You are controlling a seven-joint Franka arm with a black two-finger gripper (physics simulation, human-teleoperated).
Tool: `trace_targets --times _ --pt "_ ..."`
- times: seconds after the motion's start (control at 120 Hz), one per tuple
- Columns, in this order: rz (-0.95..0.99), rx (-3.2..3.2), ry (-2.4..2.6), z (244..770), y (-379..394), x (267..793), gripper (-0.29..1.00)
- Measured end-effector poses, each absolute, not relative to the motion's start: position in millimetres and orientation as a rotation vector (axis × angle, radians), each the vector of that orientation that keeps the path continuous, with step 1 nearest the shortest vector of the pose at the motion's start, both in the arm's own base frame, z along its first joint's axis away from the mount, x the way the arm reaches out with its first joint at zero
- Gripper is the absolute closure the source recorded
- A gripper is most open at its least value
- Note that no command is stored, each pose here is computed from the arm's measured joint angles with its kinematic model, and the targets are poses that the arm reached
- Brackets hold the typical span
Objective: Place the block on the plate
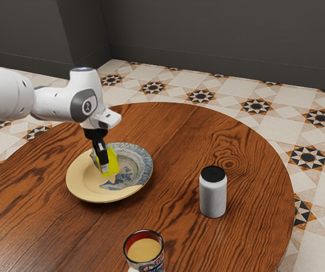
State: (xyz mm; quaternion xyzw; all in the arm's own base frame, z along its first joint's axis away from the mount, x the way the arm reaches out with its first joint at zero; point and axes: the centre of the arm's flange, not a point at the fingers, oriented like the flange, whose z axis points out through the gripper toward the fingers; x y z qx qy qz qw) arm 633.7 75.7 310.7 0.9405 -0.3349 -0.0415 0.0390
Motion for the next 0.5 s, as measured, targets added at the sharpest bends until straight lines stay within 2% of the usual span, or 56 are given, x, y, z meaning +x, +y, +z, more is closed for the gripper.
trace_targets --times 0.25,0.5 --pt "-0.114 2.879 -1.045 310 76 635 0.11" --pt "-0.057 2.879 -1.086 339 68 635 0.04"
